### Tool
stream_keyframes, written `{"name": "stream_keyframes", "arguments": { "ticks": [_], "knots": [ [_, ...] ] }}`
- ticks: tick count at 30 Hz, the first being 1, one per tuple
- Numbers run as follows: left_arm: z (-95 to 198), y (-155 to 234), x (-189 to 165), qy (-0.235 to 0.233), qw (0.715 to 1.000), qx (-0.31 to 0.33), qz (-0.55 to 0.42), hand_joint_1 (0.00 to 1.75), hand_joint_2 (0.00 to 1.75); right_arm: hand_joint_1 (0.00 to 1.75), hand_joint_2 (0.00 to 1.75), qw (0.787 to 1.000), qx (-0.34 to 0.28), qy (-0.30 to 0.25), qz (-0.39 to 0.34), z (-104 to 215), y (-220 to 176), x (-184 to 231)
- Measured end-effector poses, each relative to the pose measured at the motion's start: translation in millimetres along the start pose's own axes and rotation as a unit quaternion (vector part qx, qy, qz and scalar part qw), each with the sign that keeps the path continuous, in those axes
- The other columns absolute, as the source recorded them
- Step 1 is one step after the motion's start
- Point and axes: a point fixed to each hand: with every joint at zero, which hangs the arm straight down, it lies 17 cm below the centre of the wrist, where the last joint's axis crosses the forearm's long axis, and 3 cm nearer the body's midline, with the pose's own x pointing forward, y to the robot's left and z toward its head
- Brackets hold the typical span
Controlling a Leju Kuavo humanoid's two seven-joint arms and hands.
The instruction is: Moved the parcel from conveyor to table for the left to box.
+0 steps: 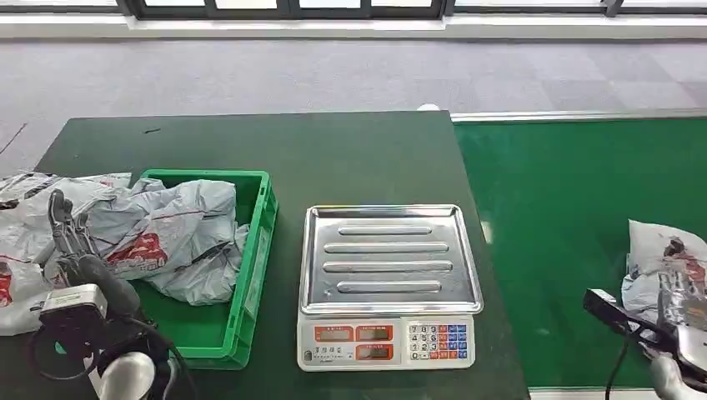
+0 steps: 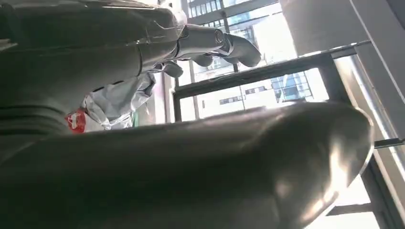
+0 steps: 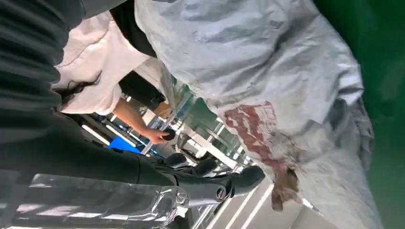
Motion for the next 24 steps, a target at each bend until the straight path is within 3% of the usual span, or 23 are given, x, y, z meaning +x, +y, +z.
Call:
{"name": "stream_keyframes", "arguments": {
  "ticks": [5,12,18,24],
  "knots": [
    [-2.4,1.1,-2.6,0.001,1.000,0.002,-0.003,0.00,0.00,0.00,1.75,1.000,0.012,0.009,0.003,-1.5,5.5,-13.8],
    [-2.7,2.8,-4.3,0.004,1.000,0.002,-0.011,0.00,0.00,0.00,1.75,0.998,0.038,-0.014,-0.042,-11.1,16.9,-0.7],
    [-1.8,1.1,-8.1,0.010,1.000,-0.002,-0.018,0.00,0.00,0.00,1.75,0.986,0.137,-0.018,-0.090,-1.3,71.5,14.8],
    [0.1,-1.2,-12.3,0.016,1.000,-0.007,-0.022,0.00,0.00,0.00,1.75,0.973,0.199,-0.032,-0.115,9.7,97.9,25.5]
  ]
}}
